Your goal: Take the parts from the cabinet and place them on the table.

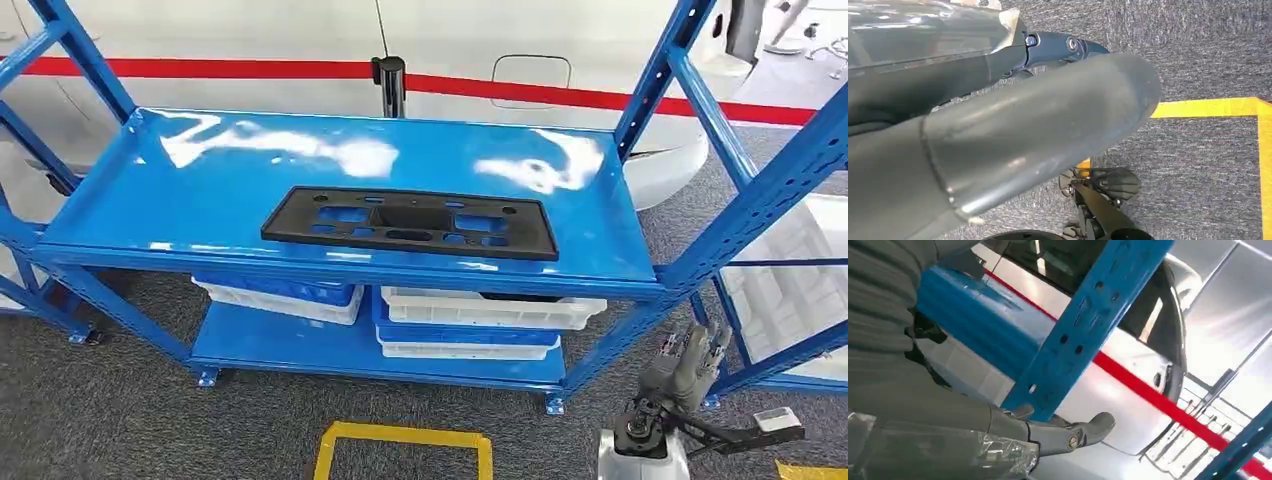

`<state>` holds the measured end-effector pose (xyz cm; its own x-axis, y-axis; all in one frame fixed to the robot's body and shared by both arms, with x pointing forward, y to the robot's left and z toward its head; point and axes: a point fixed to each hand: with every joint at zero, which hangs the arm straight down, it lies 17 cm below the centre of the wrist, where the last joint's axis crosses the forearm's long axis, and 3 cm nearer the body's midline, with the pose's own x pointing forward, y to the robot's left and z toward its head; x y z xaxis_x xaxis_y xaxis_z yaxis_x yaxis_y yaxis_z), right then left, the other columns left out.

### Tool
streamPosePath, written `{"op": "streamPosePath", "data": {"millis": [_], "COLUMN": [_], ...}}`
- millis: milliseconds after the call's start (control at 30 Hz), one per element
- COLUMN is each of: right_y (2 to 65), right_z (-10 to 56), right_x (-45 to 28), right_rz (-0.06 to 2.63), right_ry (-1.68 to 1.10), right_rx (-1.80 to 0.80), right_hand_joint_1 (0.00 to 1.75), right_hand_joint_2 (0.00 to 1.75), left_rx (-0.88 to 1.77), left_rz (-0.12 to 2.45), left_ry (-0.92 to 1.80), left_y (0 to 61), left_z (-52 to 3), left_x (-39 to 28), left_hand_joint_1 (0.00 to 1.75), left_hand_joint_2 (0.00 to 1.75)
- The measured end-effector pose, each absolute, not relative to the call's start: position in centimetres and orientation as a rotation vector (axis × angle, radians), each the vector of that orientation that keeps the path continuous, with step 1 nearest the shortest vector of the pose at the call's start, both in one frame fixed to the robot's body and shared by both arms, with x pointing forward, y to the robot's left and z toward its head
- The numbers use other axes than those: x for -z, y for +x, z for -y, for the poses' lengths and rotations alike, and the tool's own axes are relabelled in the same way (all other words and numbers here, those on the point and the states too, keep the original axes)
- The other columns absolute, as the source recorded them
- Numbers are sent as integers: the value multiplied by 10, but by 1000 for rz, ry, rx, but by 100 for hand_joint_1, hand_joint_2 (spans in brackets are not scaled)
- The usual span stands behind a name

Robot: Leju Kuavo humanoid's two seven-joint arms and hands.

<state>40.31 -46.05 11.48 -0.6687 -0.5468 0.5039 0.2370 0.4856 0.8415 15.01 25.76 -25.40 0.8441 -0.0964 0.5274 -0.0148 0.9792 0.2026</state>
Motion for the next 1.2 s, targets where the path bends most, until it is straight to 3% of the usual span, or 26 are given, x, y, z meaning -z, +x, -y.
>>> {"op": "streamPosePath", "data": {"millis": [367,833,1200], "right_y": [395,376,352], "right_z": [441,348,277], "right_x": [-173,-297,-323], "right_rz": [2105,2378,2468], "right_ry": [51,-355,-506], "right_rx": [1088,539,260], "right_hand_joint_1": [0,0,0], "right_hand_joint_2": [175,175,175], "left_rx": [43,46,83], "left_rz": [564,568,584], "left_ry": [206,211,206], "left_y": [150,150,153], "left_z": [-256,-255,-253], "left_x": [254,253,252], "left_hand_joint_1": [0,0,0], "left_hand_joint_2": [0,0,0]}}
